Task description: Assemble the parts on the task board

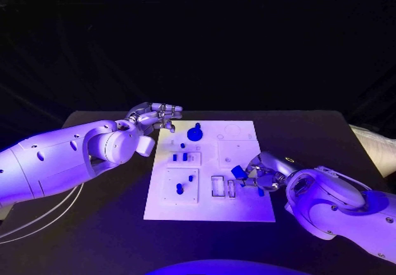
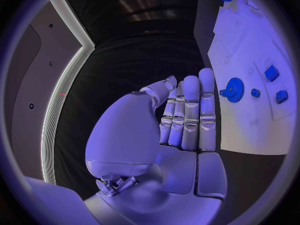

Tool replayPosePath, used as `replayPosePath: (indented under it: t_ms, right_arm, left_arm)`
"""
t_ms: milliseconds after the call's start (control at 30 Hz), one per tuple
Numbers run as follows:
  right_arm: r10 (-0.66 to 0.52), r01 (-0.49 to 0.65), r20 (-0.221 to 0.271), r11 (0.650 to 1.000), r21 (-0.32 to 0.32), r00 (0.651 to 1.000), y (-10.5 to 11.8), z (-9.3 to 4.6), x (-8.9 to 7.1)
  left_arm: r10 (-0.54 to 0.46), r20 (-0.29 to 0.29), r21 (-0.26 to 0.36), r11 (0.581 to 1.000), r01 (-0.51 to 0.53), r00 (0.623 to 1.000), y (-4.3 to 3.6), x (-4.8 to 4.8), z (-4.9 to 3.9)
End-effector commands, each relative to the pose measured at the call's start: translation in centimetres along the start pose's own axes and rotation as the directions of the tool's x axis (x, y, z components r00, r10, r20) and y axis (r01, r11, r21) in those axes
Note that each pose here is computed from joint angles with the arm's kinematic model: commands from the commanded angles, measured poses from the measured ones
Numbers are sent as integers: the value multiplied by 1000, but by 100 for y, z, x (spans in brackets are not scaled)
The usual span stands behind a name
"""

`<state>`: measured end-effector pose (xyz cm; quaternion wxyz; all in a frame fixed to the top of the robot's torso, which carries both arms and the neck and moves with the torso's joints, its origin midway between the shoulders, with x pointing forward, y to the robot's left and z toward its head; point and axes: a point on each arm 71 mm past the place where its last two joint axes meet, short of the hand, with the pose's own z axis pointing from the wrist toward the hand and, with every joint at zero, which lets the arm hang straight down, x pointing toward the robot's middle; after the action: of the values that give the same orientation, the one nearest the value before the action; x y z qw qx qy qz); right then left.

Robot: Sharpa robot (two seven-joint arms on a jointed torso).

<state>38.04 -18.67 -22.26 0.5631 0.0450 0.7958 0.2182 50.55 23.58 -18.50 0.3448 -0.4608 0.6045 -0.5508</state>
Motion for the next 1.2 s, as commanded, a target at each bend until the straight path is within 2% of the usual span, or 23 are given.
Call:
replayPosePath:
  t_ms: [33, 267, 467, 867, 1200]
  right_arm:
    - [63, -63, -17, 998, 2, 998, 42, 6, 20]
    - [66, -68, -112, 998, -12, 991, 180, 67, 141]
    - [61, -65, -160, 998, -22, 985, 278, 117, 227]
    - [32, -35, -189, 999, -16, 981, 333, 180, 290]
    - [17, -22, -178, 999, -25, 984, 366, 194, 295]
  left_arm:
    - [-4, -23, 4, 1000, 4, 1000, -4, 31, 3]
    - [-4, -24, 3, 1000, 5, 1000, -3, 38, 5]
    - [-5, -29, 3, 1000, 5, 1000, -2, 53, 9]
    - [-6, -32, 2, 1000, 6, 999, -1, 64, 12]
    - [-5, -29, 3, 1000, 5, 1000, -1, 64, 14]
